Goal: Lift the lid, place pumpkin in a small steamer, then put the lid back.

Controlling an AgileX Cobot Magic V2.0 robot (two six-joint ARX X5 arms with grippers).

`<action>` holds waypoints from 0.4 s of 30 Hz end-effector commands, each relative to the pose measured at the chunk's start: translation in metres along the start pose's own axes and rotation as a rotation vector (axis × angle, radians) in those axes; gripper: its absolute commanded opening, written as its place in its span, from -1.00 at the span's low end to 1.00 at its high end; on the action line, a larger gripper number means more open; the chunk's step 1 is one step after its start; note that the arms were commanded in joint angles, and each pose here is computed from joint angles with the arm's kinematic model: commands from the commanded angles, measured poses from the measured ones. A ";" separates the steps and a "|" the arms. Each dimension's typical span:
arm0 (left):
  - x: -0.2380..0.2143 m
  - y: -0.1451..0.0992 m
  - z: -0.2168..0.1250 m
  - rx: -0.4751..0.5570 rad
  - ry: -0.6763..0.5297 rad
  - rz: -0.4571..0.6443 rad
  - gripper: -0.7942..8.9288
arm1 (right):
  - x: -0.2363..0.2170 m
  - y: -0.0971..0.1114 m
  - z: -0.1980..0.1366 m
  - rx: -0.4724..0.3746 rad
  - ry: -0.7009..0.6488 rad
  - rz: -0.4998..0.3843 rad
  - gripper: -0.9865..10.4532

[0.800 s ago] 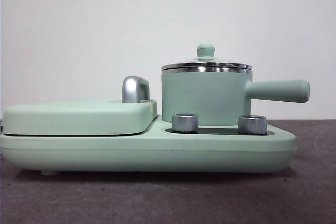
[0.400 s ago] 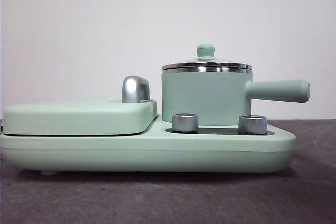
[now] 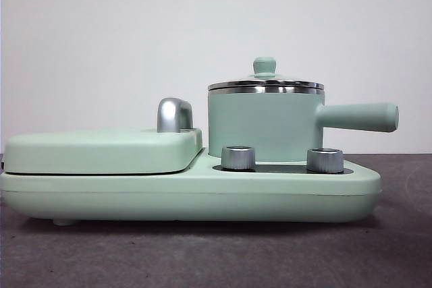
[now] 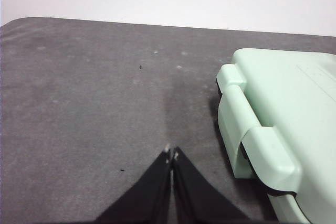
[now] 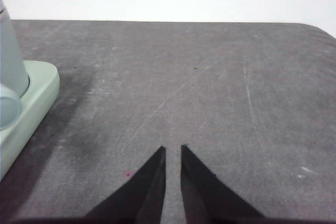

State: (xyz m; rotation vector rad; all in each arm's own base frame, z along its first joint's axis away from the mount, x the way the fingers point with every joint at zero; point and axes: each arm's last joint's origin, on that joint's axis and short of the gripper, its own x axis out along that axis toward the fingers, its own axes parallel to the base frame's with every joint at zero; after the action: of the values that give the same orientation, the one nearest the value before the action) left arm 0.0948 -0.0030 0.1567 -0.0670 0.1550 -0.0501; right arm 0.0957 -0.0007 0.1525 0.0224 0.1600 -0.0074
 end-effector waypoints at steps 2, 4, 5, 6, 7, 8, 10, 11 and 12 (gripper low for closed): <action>0.002 0.001 -0.007 0.011 0.024 0.001 -0.82 | 0.000 0.000 -0.002 -0.035 0.009 -0.002 -0.75; 0.002 0.001 -0.007 0.011 0.023 0.001 -0.82 | 0.000 0.000 -0.002 -0.033 0.006 -0.002 -0.75; 0.002 0.001 -0.007 0.011 0.023 0.001 -0.82 | 0.000 0.000 -0.002 -0.034 0.003 -0.002 -0.75; 0.002 0.001 -0.007 0.011 0.023 0.001 -0.82 | 0.000 0.000 -0.001 -0.033 0.000 -0.002 -0.75; 0.002 0.001 -0.007 0.011 0.023 0.001 -0.82 | 0.000 0.000 -0.001 -0.033 -0.006 -0.002 -0.75; 0.002 0.001 -0.007 0.011 0.023 0.001 -0.82 | 0.000 0.000 0.000 -0.034 -0.011 -0.002 -0.75; 0.002 0.001 -0.007 0.011 0.023 0.001 -0.82 | 0.000 0.000 0.000 -0.034 -0.011 -0.002 -0.75; 0.002 0.001 -0.007 0.011 0.023 0.001 -0.82 | 0.000 0.000 0.000 -0.033 -0.011 -0.002 -0.75; 0.002 0.001 -0.007 0.011 0.023 0.001 -0.82 | 0.000 0.000 0.000 -0.034 -0.011 -0.002 -0.75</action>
State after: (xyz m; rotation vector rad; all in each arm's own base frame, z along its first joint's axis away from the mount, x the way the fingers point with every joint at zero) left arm 0.0948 -0.0030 0.1567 -0.0670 0.1550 -0.0501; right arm 0.0958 -0.0007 0.1528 -0.0028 0.1562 -0.0047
